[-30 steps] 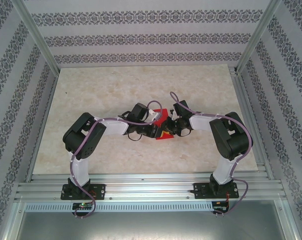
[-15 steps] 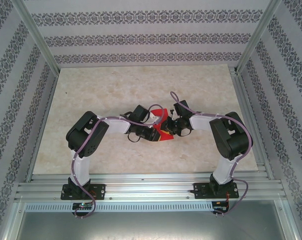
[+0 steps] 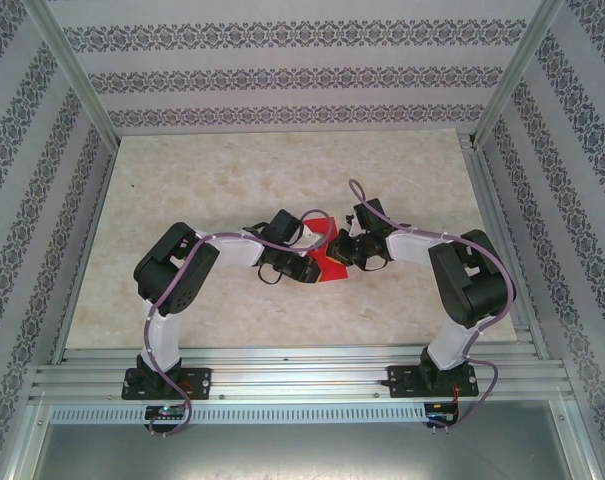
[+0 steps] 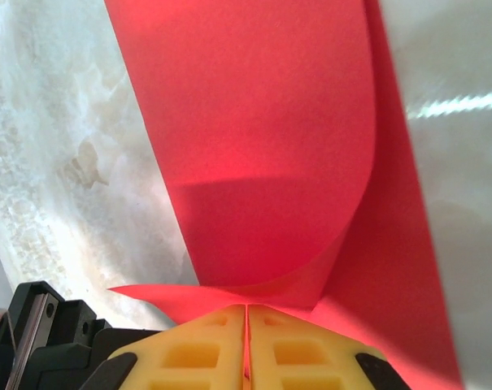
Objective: Fold a paper plane with a square sheet of paper (fold left side to right side)
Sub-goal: Fold the triangle a second time at the center of the table.
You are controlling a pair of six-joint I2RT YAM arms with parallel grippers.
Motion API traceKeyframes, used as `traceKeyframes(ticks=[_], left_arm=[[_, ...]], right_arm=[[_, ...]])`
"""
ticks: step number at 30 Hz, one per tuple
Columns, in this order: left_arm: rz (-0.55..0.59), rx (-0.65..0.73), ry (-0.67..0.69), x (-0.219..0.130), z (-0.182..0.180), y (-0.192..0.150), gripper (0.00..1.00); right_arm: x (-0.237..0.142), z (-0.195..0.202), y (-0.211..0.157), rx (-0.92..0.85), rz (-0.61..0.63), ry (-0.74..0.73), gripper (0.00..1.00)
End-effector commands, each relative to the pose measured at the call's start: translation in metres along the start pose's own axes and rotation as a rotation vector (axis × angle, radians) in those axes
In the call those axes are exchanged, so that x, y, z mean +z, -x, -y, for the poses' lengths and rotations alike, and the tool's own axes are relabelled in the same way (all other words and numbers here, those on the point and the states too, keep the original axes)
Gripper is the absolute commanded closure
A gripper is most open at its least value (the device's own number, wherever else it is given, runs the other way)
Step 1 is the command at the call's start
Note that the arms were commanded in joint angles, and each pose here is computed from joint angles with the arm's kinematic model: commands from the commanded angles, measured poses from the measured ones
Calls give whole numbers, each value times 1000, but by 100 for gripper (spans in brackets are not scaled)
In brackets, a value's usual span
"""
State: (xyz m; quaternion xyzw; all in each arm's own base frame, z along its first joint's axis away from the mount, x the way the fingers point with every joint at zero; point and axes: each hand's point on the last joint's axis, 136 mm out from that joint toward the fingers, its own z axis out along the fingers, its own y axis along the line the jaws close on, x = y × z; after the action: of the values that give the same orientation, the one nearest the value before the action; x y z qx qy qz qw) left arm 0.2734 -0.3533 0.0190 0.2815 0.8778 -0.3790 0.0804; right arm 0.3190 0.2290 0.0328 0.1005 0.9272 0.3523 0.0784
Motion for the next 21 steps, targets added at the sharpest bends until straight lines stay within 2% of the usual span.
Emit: traceKeyframes(ticks=[1, 8, 15, 21], left_arm=[[-155, -47, 129, 23, -32, -52, 91], [-156, -47, 143, 22, -34, -52, 92], [-172, -55, 162, 23, -39, -60, 93], [-184, -64, 158, 25, -41, -68, 93]], right_arm=[[10, -8, -6, 6, -18, 37, 91], [19, 7, -3, -18, -12, -32, 91], [17, 37, 16, -114, 51, -205, 90], [10, 46, 39, -146, 112, -244, 89]])
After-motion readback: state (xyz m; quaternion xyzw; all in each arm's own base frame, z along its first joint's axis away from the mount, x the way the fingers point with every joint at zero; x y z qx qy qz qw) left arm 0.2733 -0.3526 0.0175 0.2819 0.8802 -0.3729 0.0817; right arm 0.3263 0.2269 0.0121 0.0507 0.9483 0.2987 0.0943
